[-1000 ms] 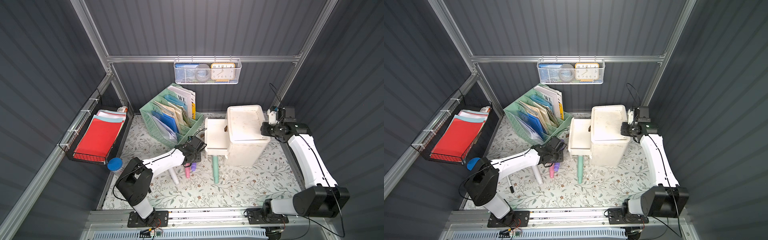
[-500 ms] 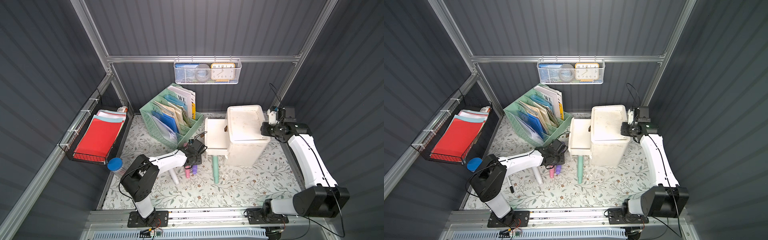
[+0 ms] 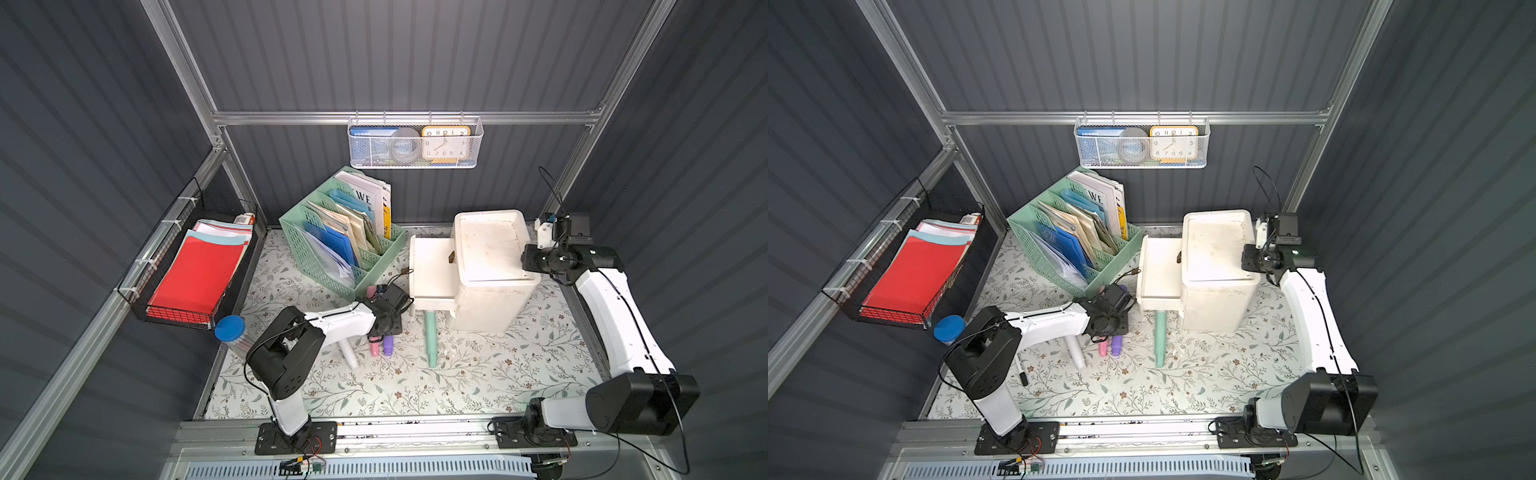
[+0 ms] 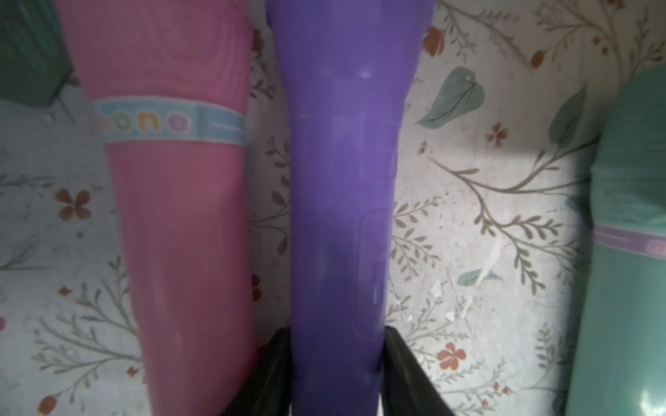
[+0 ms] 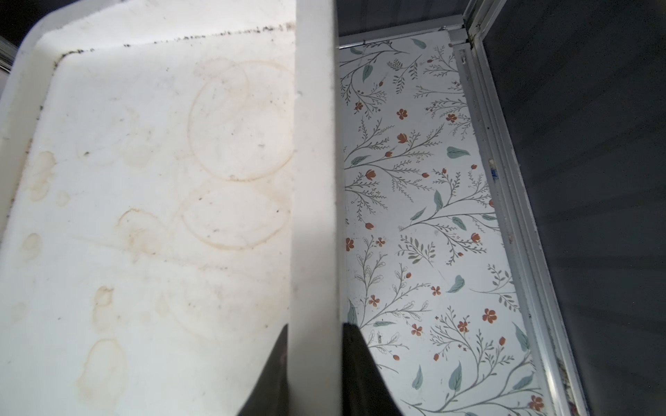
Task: Take the microphone out of the drawer
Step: Place the microphone at the center of the board.
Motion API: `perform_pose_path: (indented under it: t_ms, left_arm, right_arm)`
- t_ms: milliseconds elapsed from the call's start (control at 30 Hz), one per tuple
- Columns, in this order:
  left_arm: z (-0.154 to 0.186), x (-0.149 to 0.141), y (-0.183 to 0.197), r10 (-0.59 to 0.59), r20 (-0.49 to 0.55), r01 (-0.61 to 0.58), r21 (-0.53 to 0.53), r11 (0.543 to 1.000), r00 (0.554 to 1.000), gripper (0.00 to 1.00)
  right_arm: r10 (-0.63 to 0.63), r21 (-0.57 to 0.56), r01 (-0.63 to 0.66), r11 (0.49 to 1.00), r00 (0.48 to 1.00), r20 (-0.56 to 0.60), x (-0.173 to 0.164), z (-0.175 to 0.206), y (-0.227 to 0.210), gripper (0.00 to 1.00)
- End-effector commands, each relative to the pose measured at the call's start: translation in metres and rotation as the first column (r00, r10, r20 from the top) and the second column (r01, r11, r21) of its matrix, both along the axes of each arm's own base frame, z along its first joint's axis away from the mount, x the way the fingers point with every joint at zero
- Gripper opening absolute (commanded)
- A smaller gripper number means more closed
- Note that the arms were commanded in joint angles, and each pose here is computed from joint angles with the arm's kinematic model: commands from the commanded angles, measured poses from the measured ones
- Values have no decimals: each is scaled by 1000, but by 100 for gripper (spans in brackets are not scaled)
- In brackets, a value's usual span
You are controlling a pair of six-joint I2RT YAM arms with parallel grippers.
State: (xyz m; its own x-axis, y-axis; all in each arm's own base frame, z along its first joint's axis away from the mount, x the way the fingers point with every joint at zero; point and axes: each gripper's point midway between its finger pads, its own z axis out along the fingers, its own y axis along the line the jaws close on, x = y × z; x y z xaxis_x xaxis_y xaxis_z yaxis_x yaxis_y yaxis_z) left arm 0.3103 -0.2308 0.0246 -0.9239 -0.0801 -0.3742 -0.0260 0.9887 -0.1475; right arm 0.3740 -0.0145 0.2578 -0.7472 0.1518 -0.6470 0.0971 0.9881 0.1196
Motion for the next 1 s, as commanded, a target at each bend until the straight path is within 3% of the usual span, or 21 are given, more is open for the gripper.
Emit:
perform_pose_path:
  t_ms: [0,233,433,700,800,867,967]
  left_arm:
    - [-7,-10,8,11,-54,-9,39,999,998,45]
    - [18,-1,6,11,-13,-11,36,999,1000,51]
    - [71,24,2,1,107,-5,36,999,994,53]
    - [150,70,8,4,303,-16,35,999,953,51]
    - [166,86,9,34,332,-26,-30,999,943,37]
    - [174,96,2,36,339,-1,-104,995,940,18]
    - [184,108,-16,8,351,58,-176,983,936,0]
  right_arm:
    - [10,151,21,988,979,-202,-30,-46,21,2]
    - [10,149,21,989,980,-201,-30,-45,20,2]
    - [12,152,19,988,980,-200,-30,-45,21,2]
    - [8,149,21,989,981,-195,-31,-44,20,2]
    - [9,149,20,989,981,-196,-32,-44,21,2]
    - [9,150,21,989,980,-197,-32,-45,21,2]
    - [9,151,21,988,980,-197,-32,-45,21,2]
